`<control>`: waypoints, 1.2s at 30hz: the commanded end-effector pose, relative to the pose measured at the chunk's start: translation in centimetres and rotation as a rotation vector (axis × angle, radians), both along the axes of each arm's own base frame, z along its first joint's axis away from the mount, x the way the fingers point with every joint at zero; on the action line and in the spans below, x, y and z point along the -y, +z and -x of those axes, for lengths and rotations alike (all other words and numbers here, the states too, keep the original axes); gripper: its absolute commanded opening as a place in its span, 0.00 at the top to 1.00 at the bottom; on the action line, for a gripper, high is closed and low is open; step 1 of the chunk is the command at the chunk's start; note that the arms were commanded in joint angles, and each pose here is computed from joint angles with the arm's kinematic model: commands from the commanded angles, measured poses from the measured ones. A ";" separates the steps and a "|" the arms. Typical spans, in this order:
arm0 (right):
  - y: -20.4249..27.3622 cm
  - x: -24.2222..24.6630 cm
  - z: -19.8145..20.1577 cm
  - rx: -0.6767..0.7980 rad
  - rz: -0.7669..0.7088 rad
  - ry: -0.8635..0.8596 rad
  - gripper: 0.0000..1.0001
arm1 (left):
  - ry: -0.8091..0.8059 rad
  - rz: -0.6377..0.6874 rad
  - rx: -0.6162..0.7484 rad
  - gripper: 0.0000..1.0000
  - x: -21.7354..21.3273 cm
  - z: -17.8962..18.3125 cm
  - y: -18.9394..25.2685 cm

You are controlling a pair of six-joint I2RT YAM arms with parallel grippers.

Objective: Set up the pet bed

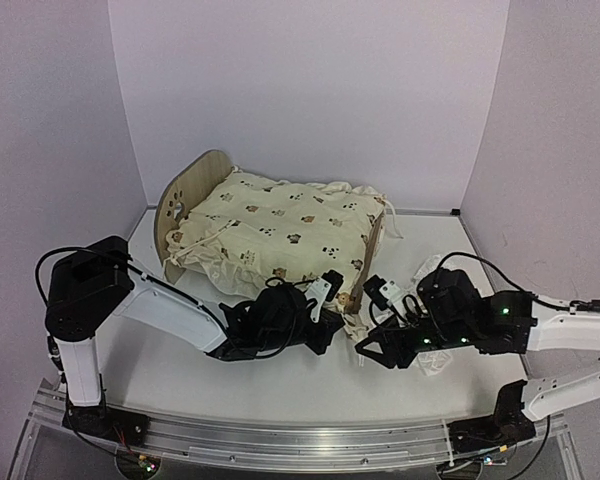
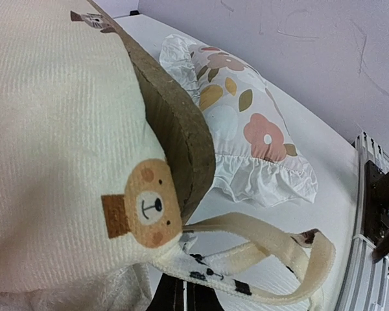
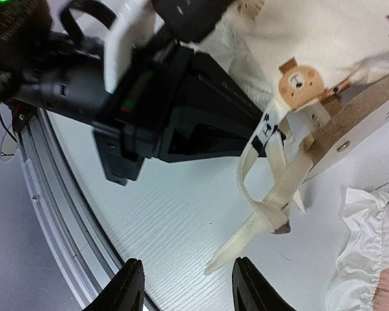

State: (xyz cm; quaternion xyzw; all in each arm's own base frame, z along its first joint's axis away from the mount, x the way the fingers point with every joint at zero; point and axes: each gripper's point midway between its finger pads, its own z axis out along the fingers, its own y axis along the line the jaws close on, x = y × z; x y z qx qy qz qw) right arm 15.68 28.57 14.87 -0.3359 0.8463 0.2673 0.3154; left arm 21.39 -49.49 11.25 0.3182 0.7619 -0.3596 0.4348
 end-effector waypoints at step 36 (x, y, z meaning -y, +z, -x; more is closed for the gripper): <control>-1.2 -2.8 -7.5 0.065 0.191 -0.071 0.76 | -0.033 0.080 0.057 1.00 0.2 0.3 1.5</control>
